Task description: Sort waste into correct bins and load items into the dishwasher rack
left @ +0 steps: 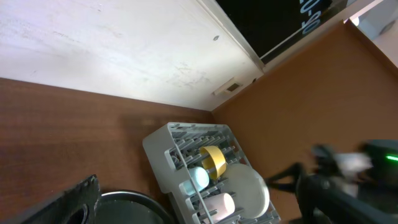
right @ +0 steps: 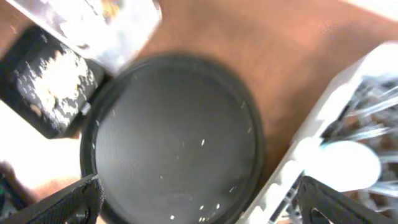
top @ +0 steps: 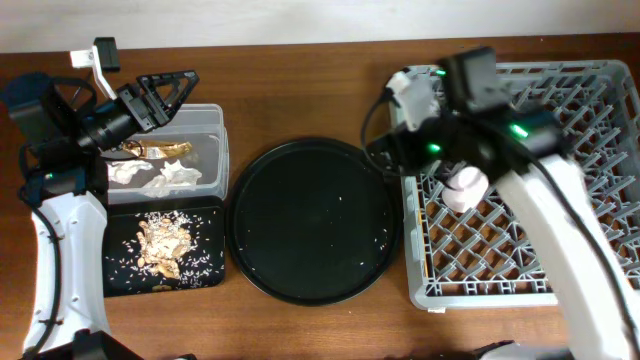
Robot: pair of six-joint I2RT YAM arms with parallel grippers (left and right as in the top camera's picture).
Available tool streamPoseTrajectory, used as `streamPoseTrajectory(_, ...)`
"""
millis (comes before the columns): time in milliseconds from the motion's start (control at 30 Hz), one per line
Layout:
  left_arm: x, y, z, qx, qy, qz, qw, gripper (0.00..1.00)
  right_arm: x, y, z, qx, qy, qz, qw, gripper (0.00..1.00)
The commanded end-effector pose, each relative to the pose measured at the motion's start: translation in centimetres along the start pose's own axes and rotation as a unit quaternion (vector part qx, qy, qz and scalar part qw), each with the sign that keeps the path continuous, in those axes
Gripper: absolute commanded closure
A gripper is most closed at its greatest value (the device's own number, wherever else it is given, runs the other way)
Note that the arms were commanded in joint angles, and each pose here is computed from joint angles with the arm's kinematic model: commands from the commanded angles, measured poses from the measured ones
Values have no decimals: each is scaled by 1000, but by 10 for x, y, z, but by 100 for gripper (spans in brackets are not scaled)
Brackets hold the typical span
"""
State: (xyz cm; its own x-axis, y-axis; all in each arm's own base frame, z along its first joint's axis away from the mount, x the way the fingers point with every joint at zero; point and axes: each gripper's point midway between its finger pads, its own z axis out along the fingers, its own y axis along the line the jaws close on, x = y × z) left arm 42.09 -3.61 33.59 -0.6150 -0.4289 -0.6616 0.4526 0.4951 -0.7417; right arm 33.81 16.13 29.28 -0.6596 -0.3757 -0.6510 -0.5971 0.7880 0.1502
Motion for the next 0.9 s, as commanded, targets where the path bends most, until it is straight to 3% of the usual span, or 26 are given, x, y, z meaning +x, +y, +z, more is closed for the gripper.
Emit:
streamPoseTrajectory(0,-2,-2,-2,1,-2,4,1000,1,-16,9,-78,68,-97,-32,992,2)
streamPoseTrajectory(200,-2,-2,-2,1,-2,4,1000,1,3,36,-180,125,-220,-61,966,2)
streamPoseTrajectory(367,-2,-2,-2,1,-2,4,1000,1,48,51,-212,145,-290,-74,943,2)
streamPoseTrajectory(667,-2,-2,-2,1,-2,4,1000,1,128,25,-174,228,-392,-70,888,2)
streamPoseTrajectory(867,-2,-2,-2,1,-2,4,1000,1,131,-2,-137,255,-453,-82,850,2)
